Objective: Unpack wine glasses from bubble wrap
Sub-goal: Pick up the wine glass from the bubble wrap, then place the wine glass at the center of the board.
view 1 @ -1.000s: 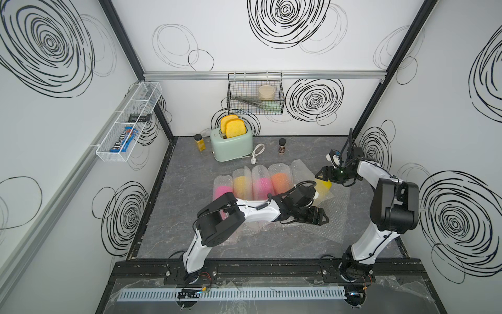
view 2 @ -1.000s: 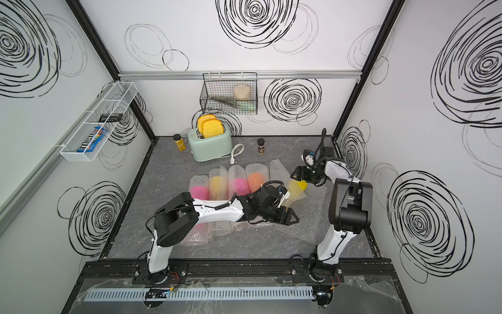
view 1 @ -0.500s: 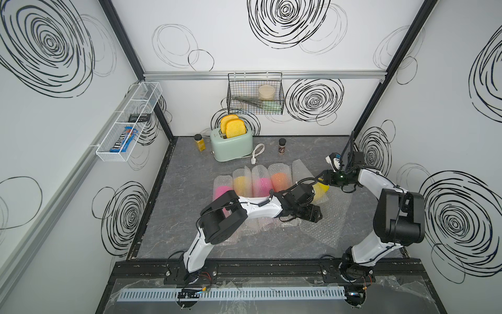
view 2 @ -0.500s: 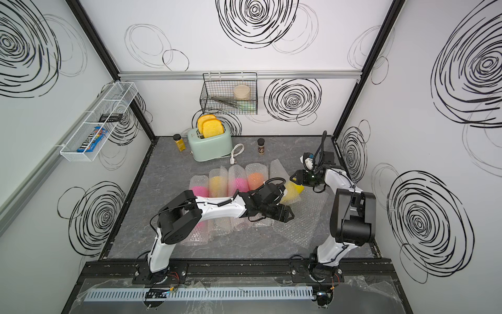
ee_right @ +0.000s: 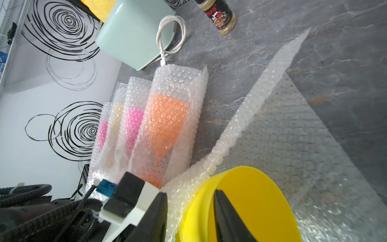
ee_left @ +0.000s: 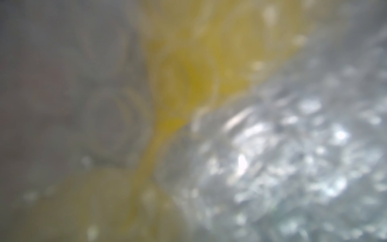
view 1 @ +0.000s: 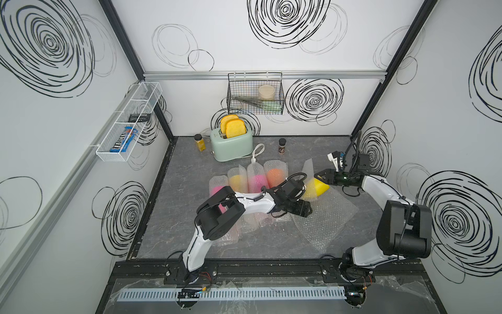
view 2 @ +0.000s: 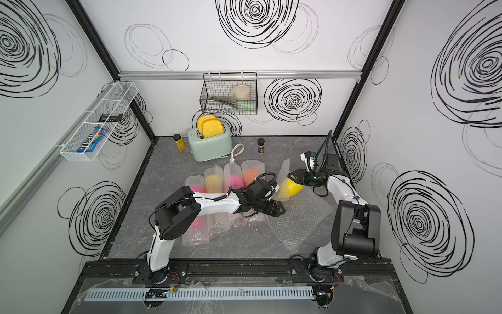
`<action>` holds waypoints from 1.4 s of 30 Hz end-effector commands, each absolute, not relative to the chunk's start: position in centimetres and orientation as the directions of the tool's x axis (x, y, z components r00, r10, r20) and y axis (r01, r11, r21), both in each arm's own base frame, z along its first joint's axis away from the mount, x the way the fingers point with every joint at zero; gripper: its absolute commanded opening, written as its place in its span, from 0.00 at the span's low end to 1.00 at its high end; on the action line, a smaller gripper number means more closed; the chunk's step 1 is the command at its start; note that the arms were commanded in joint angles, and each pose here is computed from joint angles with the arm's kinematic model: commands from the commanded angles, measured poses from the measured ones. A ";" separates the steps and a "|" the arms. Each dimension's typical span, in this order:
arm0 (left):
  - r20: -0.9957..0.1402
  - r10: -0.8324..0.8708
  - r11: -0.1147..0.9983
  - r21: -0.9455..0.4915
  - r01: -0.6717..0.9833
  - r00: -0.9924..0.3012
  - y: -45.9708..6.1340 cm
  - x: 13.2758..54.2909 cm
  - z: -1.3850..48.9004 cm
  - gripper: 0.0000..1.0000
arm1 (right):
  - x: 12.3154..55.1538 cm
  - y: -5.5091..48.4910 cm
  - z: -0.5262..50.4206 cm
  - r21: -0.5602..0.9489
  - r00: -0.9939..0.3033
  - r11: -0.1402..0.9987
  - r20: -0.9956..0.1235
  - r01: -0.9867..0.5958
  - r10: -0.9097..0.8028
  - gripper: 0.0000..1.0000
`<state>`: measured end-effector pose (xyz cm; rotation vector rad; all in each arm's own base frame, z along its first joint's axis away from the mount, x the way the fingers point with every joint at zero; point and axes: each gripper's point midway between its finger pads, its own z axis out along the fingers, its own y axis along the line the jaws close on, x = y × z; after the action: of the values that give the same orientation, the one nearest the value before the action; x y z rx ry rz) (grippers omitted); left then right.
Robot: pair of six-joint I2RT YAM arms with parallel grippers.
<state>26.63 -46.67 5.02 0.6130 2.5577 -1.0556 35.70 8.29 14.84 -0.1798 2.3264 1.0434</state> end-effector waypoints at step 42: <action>-0.573 0.136 0.430 -0.701 0.569 -0.808 -47.9 27.2 14.9 0.79 | 40.8 -0.6 21.1 0.201 -0.807 0.980 -0.580 -0.015 0.107 0.00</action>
<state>27.30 -47.66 11.97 0.6086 2.3305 -1.2616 39.61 2.26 21.87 -0.0138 2.4349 0.4609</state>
